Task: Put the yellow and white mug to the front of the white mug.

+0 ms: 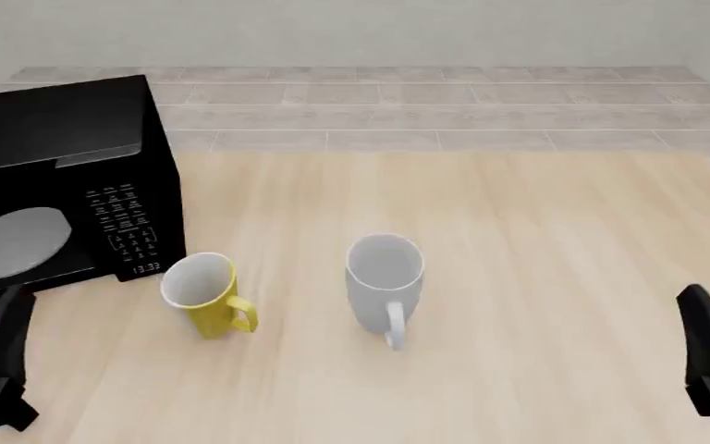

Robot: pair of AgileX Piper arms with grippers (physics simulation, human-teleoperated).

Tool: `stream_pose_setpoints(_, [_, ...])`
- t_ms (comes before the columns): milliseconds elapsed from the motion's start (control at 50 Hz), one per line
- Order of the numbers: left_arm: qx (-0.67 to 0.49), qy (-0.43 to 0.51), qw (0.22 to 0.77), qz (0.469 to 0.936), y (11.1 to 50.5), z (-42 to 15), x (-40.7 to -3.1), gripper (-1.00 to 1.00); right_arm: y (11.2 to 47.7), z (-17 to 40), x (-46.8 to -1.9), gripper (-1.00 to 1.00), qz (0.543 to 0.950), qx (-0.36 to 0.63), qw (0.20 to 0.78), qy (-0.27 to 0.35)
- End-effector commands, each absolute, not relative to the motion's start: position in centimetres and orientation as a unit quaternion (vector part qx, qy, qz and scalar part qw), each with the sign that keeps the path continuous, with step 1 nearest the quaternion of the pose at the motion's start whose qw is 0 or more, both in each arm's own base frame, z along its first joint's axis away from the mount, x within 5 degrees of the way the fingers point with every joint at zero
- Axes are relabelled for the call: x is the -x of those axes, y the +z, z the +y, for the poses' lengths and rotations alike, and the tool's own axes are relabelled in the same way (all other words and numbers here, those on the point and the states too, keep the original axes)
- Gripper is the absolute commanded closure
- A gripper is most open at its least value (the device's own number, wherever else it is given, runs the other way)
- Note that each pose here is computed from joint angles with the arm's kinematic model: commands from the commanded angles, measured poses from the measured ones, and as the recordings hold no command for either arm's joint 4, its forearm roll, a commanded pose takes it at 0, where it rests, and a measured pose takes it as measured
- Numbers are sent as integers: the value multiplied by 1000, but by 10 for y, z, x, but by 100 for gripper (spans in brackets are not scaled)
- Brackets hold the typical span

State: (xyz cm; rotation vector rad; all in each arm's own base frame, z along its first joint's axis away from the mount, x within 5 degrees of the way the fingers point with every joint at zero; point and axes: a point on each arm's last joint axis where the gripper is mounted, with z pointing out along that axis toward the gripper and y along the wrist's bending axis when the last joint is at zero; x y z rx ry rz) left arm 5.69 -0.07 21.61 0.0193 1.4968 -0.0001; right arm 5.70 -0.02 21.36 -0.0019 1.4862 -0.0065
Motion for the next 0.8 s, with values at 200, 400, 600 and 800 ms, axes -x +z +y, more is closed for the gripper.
stream_pose_setpoints(200, [0, 0, 737, 676, 214, 0, -57, -100, 221, 2, -67, -100, 687, 30, 726, -8])
stream_pose_setpoints(400, [0, 0, 737, 676, 214, 0, -57, -100, 250, 16, -88, -100, 700, 108, 705, 16])
stream_pose_setpoints(600, [0, 0, 737, 676, 214, 0, -57, -100, 282, 30, -84, -100, 688, 185, 699, 58])
stream_pose_setpoints(800, [0, 0, 737, 676, 214, 0, -57, -100, 312, 48, -87, -100, 673, 245, 690, 105])
